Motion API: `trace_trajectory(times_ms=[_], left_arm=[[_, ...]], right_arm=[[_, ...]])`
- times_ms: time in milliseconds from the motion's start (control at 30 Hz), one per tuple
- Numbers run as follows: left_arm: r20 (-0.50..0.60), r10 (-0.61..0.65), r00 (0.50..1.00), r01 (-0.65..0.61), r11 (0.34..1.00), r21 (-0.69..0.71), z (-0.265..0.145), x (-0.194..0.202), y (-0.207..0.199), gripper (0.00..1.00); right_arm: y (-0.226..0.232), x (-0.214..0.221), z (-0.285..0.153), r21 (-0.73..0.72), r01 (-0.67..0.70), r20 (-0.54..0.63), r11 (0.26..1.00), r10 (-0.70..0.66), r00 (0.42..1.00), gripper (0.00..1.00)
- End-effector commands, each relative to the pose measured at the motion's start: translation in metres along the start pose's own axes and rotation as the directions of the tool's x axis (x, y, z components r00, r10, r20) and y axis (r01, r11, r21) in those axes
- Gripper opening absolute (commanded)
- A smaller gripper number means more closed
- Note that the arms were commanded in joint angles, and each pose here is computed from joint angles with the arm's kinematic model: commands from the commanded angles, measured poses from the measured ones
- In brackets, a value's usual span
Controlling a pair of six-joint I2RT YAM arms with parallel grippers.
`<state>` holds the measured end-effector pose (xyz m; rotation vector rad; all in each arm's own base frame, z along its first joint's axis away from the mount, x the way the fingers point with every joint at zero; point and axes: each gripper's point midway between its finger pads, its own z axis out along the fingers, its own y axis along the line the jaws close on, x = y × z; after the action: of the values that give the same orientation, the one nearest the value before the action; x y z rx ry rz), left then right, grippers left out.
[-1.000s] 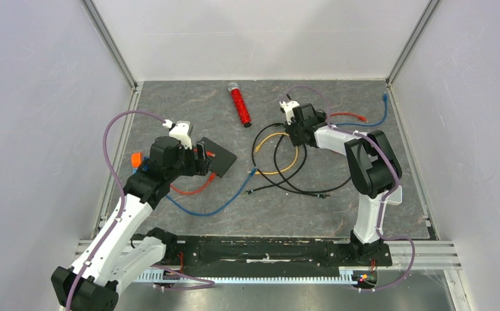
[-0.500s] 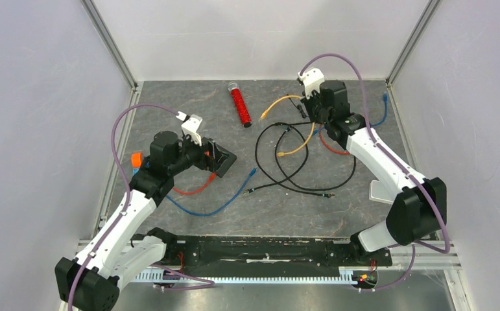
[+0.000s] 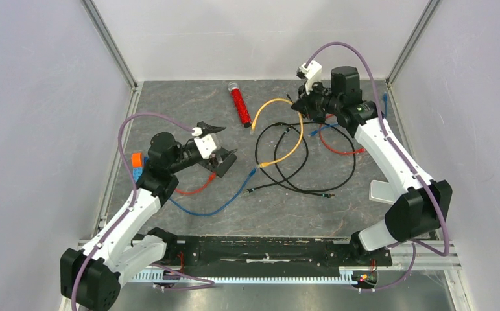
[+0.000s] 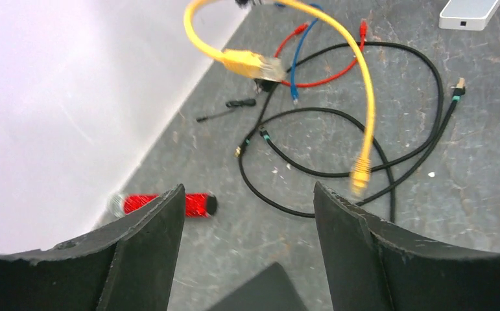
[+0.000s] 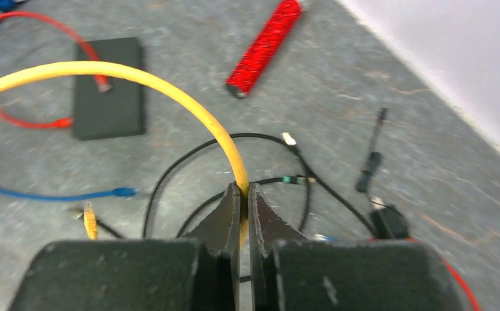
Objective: Insert the plug into the switch port
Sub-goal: Pick up the connector from the center of the board.
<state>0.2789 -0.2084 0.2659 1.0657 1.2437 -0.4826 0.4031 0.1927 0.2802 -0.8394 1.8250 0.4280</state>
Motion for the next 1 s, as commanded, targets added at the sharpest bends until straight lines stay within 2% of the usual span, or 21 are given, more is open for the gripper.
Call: trace_trajectory(times_ms=[0, 33, 200, 467, 567, 967], left_arm=[[0.185, 0.364, 0.913, -0.366, 0.930, -0.022, -0.011, -0.077, 0.012, 0.77], [0.167, 0.339, 0.926, -0.347, 0.938, 0.015, 0.000, -0.064, 0.012, 0.77], [0.183, 0.380, 0.907, -0.406, 0.903, 0.139, 0.006, -0.061, -0.007, 0.73], [0.164, 0.429, 0.889, -0.458, 0.851, 0.258, 0.024, -0.051, -0.032, 0.70], [0.171, 0.442, 0.880, -0.474, 0.838, 0.271, 0.032, -0.051, -0.037, 0.68], [0.172, 0.444, 0.880, -0.475, 0.836, 0.274, 0.046, -0.048, -0.040, 0.50]], right_arm=[[0.048, -0.006, 0.002, -0.337, -0.026, 0.038, 0.941, 0.041, 0.998, 0.00], [0.056, -0.006, 0.003, -0.386, -0.039, 0.037, 0.922, 0.058, 0.998, 0.00], [0.081, -0.001, 0.012, -0.557, -0.122, 0.007, 0.822, 0.151, 0.989, 0.00], [0.092, 0.020, 0.031, -0.635, -0.236, -0.087, 0.736, 0.235, 0.968, 0.00], [0.095, 0.024, 0.036, -0.639, -0.255, -0.109, 0.726, 0.243, 0.964, 0.00], [0.100, 0.036, 0.044, -0.654, -0.305, -0.157, 0.692, 0.270, 0.950, 0.00]])
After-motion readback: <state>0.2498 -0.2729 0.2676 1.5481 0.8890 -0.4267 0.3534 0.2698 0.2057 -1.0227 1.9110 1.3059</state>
